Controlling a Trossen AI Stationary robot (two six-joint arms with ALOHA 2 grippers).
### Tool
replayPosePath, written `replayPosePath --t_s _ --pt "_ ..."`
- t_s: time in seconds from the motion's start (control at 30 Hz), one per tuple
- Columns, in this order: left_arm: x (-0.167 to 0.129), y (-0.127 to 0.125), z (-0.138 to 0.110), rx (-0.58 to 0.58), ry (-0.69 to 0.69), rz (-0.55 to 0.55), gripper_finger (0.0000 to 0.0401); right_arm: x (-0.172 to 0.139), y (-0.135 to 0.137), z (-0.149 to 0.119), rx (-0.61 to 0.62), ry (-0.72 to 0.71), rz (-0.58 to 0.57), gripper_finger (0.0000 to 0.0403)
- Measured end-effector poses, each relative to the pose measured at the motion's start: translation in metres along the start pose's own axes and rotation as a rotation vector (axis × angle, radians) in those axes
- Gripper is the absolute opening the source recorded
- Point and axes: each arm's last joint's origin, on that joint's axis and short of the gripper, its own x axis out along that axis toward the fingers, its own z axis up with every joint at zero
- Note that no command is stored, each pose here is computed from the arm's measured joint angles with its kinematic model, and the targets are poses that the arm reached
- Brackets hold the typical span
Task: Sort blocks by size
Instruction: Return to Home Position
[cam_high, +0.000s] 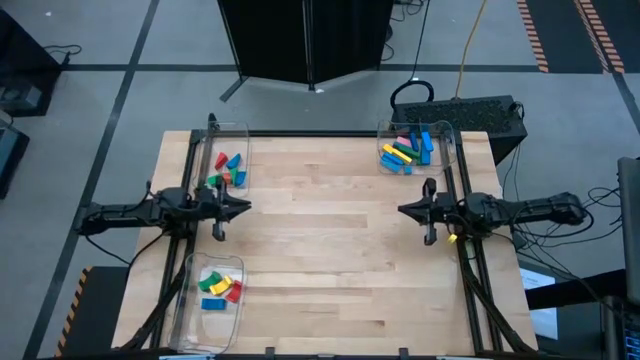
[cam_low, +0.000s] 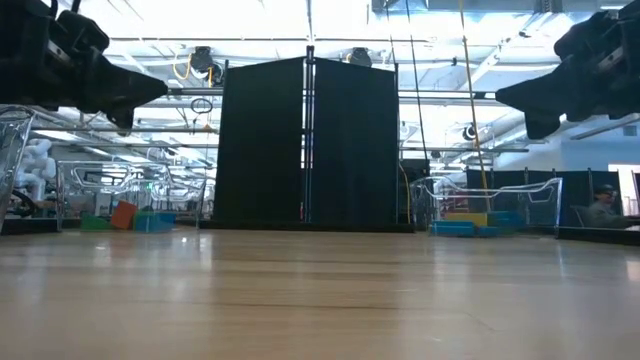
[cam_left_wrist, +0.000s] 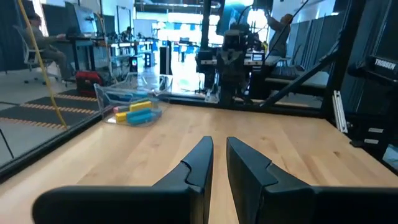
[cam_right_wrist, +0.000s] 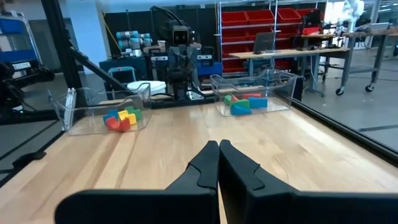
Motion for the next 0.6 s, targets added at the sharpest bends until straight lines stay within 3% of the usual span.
replayPosePath --t_s 0.6 --pt "-0.0003 -0.0009 -0.0008 0.018 0.007 -0.034 0.0049 -0.0089 -0.0001 0.0024 -0.017 -0.032 0.055 0.0000"
